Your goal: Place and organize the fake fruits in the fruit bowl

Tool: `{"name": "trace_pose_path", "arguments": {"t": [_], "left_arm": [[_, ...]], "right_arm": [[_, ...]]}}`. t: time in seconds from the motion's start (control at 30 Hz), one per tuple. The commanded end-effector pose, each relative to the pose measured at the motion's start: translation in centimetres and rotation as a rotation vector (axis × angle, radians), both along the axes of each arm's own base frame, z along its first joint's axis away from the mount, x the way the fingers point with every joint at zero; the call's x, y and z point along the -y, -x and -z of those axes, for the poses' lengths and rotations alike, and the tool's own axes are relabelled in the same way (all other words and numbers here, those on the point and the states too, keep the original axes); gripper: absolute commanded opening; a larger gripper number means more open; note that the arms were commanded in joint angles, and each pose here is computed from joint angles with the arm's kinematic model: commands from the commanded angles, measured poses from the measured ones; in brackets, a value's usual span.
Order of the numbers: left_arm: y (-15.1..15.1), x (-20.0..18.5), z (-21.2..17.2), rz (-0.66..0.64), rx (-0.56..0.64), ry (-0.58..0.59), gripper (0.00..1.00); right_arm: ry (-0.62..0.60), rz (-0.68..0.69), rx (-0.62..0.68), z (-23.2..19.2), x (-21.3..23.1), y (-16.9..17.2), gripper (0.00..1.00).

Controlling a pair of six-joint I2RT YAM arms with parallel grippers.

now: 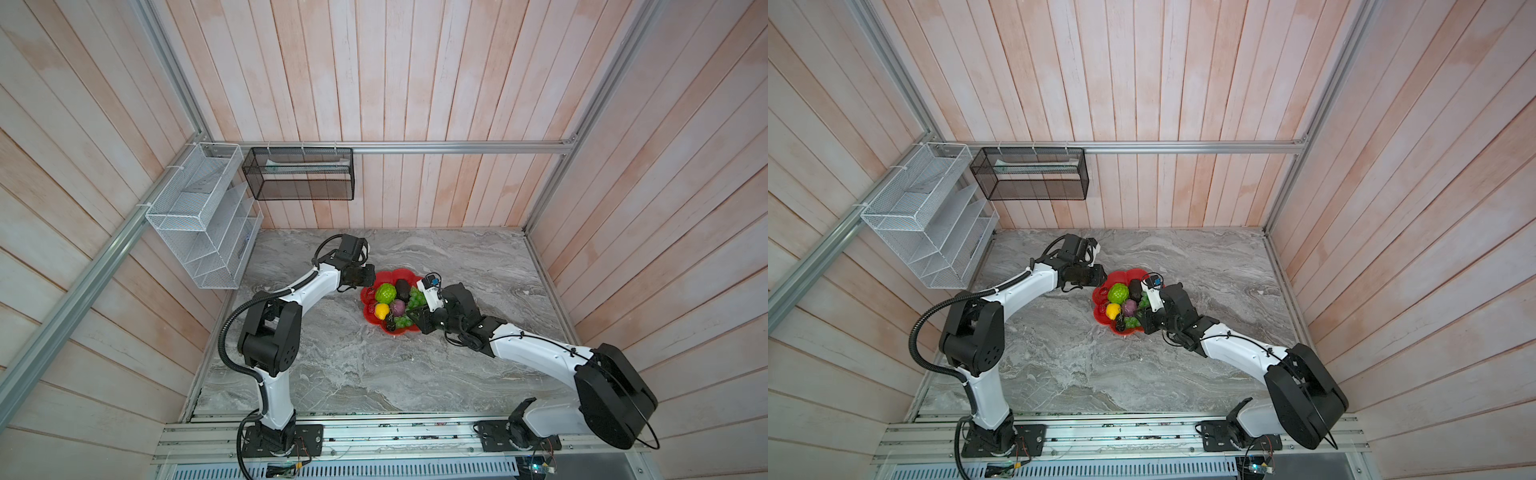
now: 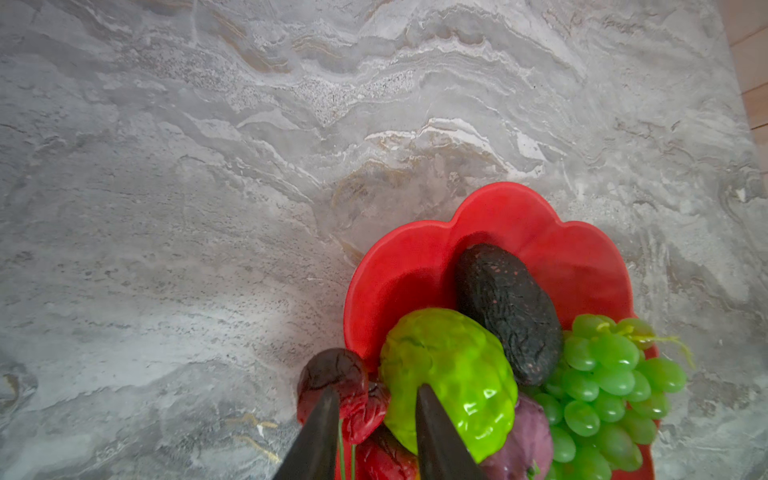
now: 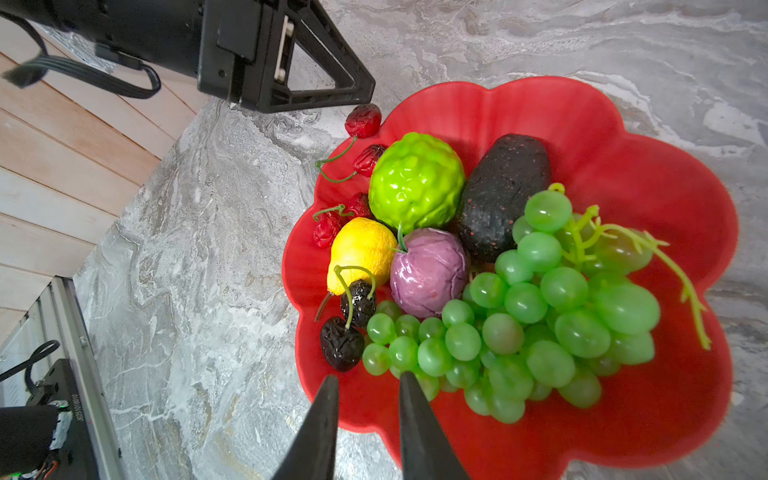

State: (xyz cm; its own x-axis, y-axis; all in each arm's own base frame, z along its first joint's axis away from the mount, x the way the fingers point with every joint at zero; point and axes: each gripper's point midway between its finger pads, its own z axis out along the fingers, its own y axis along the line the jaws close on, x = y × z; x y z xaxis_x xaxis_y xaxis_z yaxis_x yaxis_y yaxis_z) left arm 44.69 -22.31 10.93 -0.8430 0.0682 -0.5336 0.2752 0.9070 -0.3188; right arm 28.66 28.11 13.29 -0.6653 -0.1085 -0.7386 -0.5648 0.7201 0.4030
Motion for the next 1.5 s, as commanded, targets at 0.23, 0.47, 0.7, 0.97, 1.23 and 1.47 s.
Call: {"name": "trace_pose_path", "arguments": {"t": [0.23, 0.47, 0.7, 0.97, 1.23, 1.47], "left_arm": [[0.3, 0.6, 1.7, 0.007, -0.042, 0.093, 0.34], [0.7, 1.0, 2.2, 0.015, -0.058, 0.124, 0.34], [1.0, 1.7, 2.7, 0.036, -0.086, 0.167, 0.33], [1.2, 1.7, 3.0, 0.037, -0.096, 0.176, 0.33], [0.9, 1.7, 0.6, 0.054, -0.053, 0.180, 0.34], [0.8, 0.8, -2.9, 0.043, 0.023, 0.194, 0.41]], "right_arm": [[0.002, 0.015, -0.011, 0.1, 0.4, 0.1, 0.26], [-0.002, 0.011, -0.012, 0.1, 0.3, 0.1, 0.26], [-0.001, 0.012, -0.012, 0.1, 0.3, 0.1, 0.26], [0.000, 0.007, -0.014, 0.1, 0.1, 0.0, 0.26], [-0.004, 0.002, -0.009, -0.3, -0.1, -0.2, 0.26], [-0.006, -0.002, -0.011, -0.2, -0.4, -0.3, 0.26]]}}
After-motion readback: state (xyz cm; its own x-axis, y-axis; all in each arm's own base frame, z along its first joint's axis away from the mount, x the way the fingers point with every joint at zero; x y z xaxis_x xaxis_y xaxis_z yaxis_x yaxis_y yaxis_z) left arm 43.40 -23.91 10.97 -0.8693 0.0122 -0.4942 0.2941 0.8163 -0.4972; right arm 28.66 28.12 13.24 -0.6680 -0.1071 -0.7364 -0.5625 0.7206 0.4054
